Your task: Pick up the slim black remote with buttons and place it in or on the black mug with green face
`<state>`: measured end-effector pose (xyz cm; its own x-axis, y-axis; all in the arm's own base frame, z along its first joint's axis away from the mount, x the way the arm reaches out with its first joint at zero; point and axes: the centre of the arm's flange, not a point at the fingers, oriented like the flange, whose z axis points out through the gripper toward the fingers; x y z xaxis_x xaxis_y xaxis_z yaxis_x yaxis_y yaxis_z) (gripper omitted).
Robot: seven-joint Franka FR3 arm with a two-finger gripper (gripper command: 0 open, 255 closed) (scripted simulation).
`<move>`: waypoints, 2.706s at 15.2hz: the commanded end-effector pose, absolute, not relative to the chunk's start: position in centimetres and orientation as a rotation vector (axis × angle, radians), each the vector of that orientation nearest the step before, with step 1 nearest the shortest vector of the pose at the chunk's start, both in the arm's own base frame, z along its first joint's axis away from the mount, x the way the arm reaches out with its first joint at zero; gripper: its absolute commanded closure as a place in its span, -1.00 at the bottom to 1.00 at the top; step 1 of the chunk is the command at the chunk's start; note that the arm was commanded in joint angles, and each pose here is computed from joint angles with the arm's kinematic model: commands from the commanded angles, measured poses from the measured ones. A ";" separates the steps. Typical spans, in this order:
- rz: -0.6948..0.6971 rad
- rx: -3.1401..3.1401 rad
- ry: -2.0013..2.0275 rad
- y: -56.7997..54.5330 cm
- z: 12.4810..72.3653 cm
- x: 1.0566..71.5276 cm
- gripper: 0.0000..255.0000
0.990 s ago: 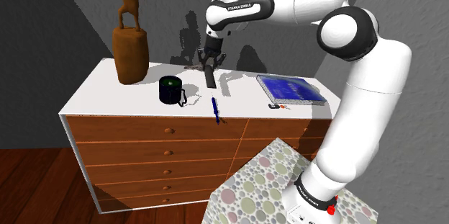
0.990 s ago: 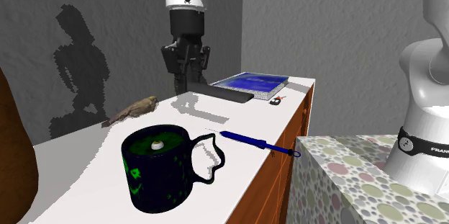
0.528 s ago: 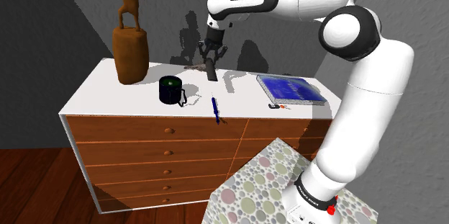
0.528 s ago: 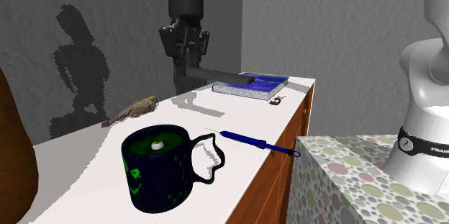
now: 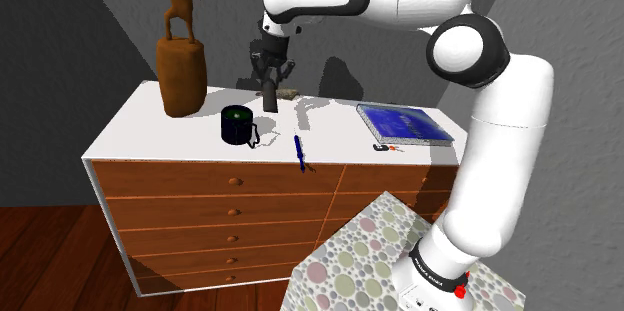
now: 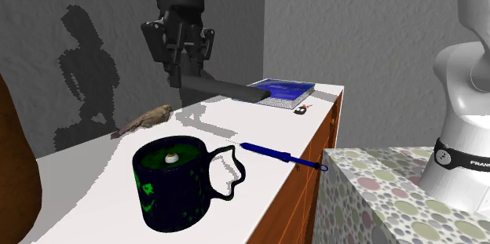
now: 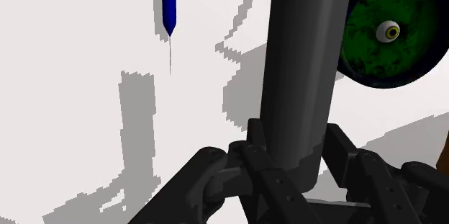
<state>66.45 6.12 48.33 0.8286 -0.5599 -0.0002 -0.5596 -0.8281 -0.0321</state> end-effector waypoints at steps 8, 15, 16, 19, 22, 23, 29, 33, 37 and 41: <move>-0.015 -2.974 0.913 14.2 46.4 69.2 1.00; -0.015 -2.974 0.913 14.2 42.7 69.2 1.00; -0.015 -2.974 0.913 14.2 42.2 69.2 1.00; -0.015 -2.974 0.913 14.2 41.7 69.2 1.00; -0.015 -2.974 0.913 14.2 41.7 69.2 1.00; -0.015 -2.974 0.913 14.2 41.7 69.2 1.00; -0.015 -2.974 0.913 14.2 41.7 69.2 -1.00; -0.015 -2.974 0.913 14.1 44.3 69.1 -1.00; -0.015 -2.974 0.913 14.0 46.7 69.1 -1.00; -0.015 -2.974 0.913 14.0 46.7 69.1 -1.00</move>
<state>69.08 14.04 46.64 0.8278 -0.5610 0.0002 -0.5607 -0.8274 -0.0324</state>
